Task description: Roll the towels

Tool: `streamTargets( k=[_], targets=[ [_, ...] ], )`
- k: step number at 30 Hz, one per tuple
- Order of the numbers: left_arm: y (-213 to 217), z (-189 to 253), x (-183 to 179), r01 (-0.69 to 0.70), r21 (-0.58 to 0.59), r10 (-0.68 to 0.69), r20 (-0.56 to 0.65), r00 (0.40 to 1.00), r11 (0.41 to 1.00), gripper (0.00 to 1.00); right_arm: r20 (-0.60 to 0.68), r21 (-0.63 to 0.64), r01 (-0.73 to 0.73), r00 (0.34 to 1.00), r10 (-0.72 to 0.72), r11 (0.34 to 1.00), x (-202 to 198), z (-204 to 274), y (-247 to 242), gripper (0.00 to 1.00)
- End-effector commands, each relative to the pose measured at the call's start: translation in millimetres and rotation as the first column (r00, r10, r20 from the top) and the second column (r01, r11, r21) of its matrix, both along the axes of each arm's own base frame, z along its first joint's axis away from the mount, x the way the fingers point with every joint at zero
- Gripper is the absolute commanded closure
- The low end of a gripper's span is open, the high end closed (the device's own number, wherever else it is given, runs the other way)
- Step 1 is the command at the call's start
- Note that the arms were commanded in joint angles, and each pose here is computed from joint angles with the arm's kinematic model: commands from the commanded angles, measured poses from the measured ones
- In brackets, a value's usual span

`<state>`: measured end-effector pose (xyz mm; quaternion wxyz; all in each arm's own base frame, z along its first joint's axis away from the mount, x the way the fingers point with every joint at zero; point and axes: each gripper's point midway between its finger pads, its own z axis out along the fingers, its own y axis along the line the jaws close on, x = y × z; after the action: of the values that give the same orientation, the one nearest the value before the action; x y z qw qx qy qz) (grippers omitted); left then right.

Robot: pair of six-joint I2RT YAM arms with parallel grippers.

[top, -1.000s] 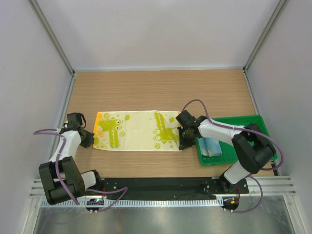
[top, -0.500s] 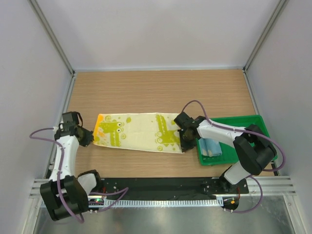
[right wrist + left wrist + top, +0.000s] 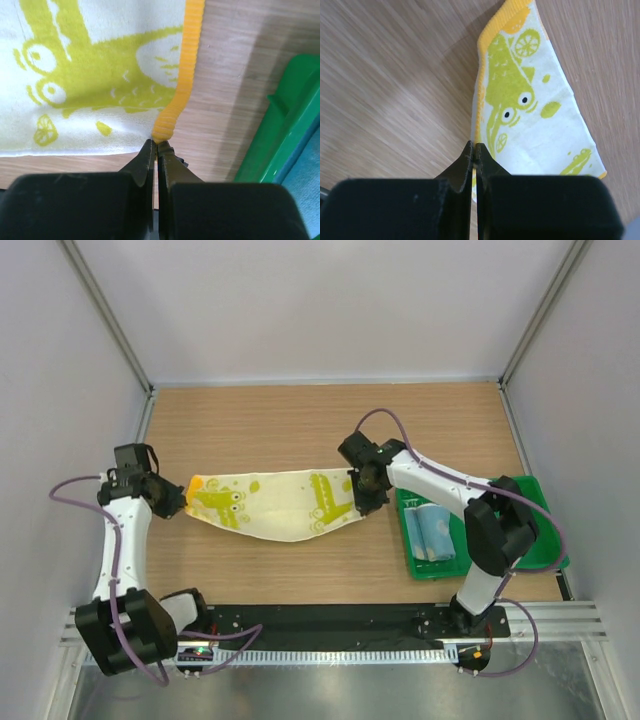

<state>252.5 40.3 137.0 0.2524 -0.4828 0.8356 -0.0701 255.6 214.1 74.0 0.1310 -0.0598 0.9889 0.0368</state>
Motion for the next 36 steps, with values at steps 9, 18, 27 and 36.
streamTargets(
  k=[9, 18, 27, 36],
  targets=[
    [6, 20, 54, 0.065, -0.02, -0.063, 0.066, 0.996, 0.998, 1.0, 0.007, -0.017, 0.017, 1.0, -0.017, 1.0, 59, 16, -12, 0.99],
    [21, 3, 69, 0.081, 0.026, -0.081, -0.006, 0.997, 0.996, 1.0, -0.004, -0.019, -0.001, 1.0, 0.0, 1.0, 86, 18, -4, 0.99],
    [26, -9, 89, 0.081, 0.014, -0.081, -0.032, 0.996, 0.997, 1.0, -0.015, -0.021, 0.001, 1.0, -0.001, 1.0, 104, 17, -4, 0.99],
    [37, -22, 110, 0.061, 0.025, -0.06, -0.056, 0.997, 0.998, 1.0, -0.015, -0.031, 0.006, 1.0, -0.006, 0.999, 125, 7, -1, 0.99]
  ],
)
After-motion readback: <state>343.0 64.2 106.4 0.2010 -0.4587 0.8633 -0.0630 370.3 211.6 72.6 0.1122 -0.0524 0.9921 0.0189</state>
